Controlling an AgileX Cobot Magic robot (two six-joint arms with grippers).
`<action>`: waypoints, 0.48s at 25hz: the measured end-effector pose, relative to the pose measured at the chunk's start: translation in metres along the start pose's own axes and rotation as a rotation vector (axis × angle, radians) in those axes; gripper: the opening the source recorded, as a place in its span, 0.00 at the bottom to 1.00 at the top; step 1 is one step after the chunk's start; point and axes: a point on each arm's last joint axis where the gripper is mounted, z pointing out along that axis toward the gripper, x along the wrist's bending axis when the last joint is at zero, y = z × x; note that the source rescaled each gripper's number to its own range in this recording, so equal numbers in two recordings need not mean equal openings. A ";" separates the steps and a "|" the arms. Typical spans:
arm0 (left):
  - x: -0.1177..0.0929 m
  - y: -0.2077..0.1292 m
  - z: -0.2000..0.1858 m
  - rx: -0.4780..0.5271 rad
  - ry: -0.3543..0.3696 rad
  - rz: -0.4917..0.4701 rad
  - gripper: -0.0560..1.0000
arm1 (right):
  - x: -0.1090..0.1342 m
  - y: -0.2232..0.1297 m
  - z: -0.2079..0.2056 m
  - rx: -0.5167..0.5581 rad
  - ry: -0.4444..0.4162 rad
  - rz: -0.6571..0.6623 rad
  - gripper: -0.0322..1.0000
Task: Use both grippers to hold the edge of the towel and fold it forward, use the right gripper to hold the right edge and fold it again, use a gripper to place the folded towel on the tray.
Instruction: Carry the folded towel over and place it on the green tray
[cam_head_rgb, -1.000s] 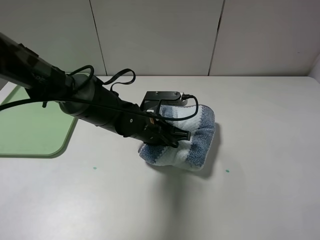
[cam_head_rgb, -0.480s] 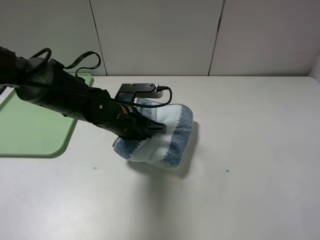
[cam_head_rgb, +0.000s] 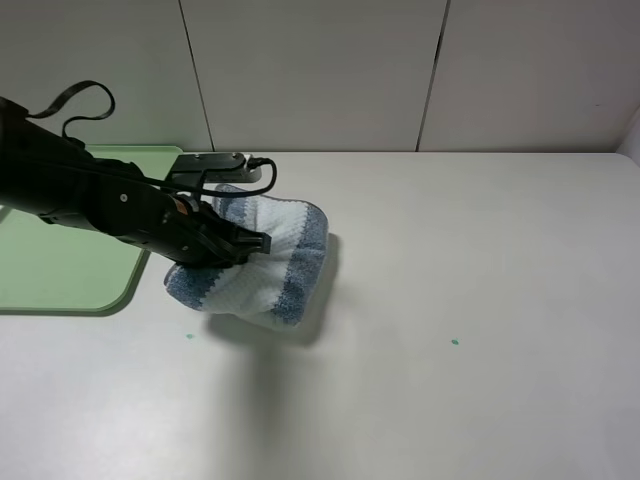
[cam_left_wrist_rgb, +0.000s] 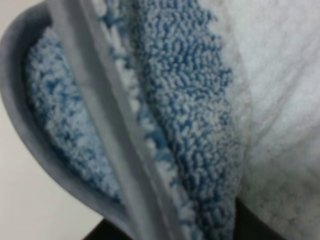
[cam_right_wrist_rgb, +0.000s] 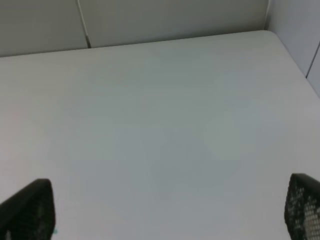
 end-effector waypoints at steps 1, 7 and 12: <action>0.005 0.001 -0.003 -0.007 0.008 -0.004 0.27 | 0.000 0.000 0.000 0.000 0.000 0.000 1.00; 0.033 0.011 -0.024 -0.030 0.056 -0.008 0.27 | 0.000 0.000 0.000 0.000 0.000 0.000 1.00; 0.054 0.016 -0.038 -0.024 0.101 -0.019 0.27 | 0.000 0.000 0.000 0.000 0.000 0.000 1.00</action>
